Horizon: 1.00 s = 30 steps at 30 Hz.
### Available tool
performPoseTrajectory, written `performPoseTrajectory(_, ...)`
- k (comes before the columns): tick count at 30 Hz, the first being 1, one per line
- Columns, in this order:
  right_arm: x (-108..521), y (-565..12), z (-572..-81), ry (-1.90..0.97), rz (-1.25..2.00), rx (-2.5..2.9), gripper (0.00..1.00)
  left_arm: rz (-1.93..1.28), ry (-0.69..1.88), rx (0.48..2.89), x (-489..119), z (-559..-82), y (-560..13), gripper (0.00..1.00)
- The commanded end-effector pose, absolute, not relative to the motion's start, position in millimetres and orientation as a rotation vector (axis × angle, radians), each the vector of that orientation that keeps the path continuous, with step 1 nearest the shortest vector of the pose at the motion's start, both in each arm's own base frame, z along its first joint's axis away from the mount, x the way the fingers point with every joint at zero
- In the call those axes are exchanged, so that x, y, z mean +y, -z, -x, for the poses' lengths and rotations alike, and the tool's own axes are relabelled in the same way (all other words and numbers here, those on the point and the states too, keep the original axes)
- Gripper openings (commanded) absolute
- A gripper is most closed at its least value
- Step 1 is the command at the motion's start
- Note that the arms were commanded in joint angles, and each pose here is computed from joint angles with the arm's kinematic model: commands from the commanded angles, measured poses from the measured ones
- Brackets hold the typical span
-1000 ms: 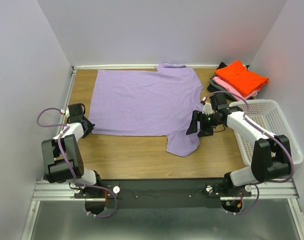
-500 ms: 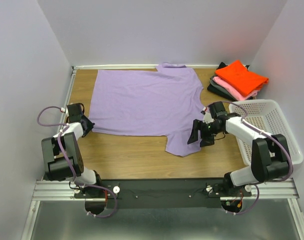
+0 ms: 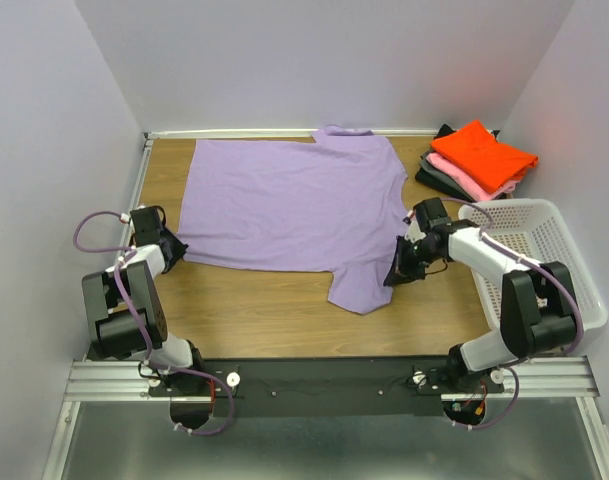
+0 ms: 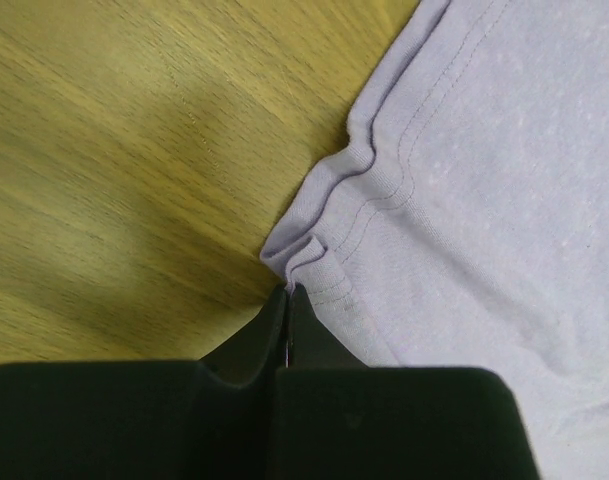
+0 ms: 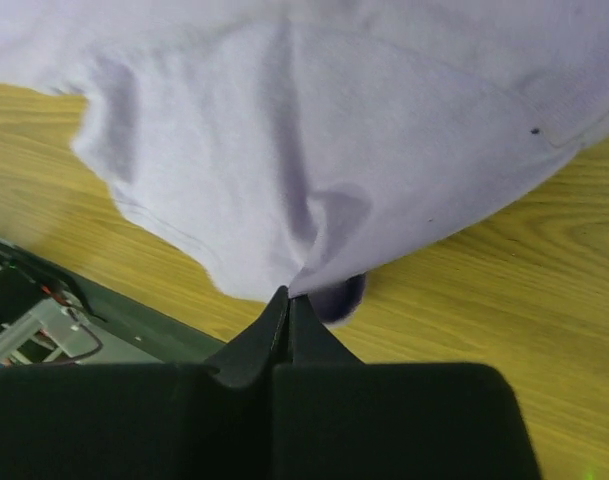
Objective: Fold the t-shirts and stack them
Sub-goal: Fold the tshirt
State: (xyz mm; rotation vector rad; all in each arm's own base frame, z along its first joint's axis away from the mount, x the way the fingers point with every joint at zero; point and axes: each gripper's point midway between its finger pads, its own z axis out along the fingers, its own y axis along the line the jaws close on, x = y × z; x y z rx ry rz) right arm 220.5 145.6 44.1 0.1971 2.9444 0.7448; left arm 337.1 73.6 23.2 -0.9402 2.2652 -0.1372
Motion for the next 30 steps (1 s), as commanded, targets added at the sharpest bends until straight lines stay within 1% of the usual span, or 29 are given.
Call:
performPoseTrajectory(1,156,-78,-258,-0.757,-0.258,2.849,0.02,0.939,0.142,2.296,76,-331,-14,0.0)
performPoseTrajectory(4,162,-90,-282,-0.768,-0.291,2.817,0.02,0.936,0.137,2.294,80,-332,-15,0.0)
performPoseTrajectory(5,167,-100,-299,-0.776,-0.295,2.787,0.02,0.927,0.135,2.297,81,-334,-15,0.0)
performPoseTrajectory(6,170,-101,-313,-0.783,-0.302,2.782,0.02,0.929,0.134,2.299,82,-335,-15,0.0)
performPoseTrajectory(7,171,-91,-312,-0.773,-0.319,2.814,0.02,0.926,0.133,2.304,83,-335,-14,0.0)
performPoseTrajectory(8,173,-94,-325,-0.773,-0.331,2.799,0.02,0.923,0.134,2.305,85,-337,-14,0.0)
performPoseTrajectory(9,174,-92,-332,-0.766,-0.34,2.802,0.04,0.918,0.132,2.31,85,-338,-14,0.0)
performPoseTrajectory(10,176,-84,-342,-0.76,-0.35,2.818,0.14,0.916,0.135,2.31,86,-339,-14,0.0)
performPoseTrajectory(11,176,-77,-341,-0.75,-0.364,2.838,0.21,0.914,0.136,2.311,86,-341,-14,0.0)
performPoseTrajectory(13,179,-79,-353,-0.755,-0.373,2.823,0.36,0.91,0.141,2.322,87,-342,-12,0.0)
performPoseTrajectory(14,180,-83,-356,-0.761,-0.368,2.813,0.47,0.91,0.143,2.327,87,-343,-11,0.0)
performPoseTrajectory(16,175,-86,-356,-0.725,-0.374,2.797,0.57,0.909,0.151,2.33,86,-344,-10,0.0)
performPoseTrajectory(17,172,-89,-356,-0.705,-0.372,2.784,0.64,0.913,0.152,2.326,87,-346,-11,0.0)
performPoseTrajectory(20,160,-110,-346,-0.643,-0.392,2.716,0.71,0.916,0.155,2.326,88,-348,-11,0.0)
performPoseTrajectory(21,157,-102,-341,-0.617,-0.42,2.735,0.71,0.915,0.156,2.327,88,-348,-11,0.0)
performPoseTrajectory(22,151,-108,-332,-0.595,-0.447,2.711,0.71,0.914,0.158,2.327,88,-349,-11,0.0)
performPoseTrajectory(24,144,-110,-323,-0.566,-0.472,2.696,0.68,0.916,0.156,2.329,88,-349,-10,0.0)
performPoseTrajectory(25,141,-107,-312,-0.559,-0.482,2.7,0.61,0.917,0.156,2.332,88,-350,-10,0.0)
performPoseTrajectory(28,134,-93,-300,-0.514,-0.487,2.732,0.52,0.917,0.156,2.339,89,-350,-9,0.0)
performPoseTrajectory(30,130,-79,-293,-0.478,-0.474,2.768,0.48,0.916,0.154,2.343,89,-351,-8,0.0)
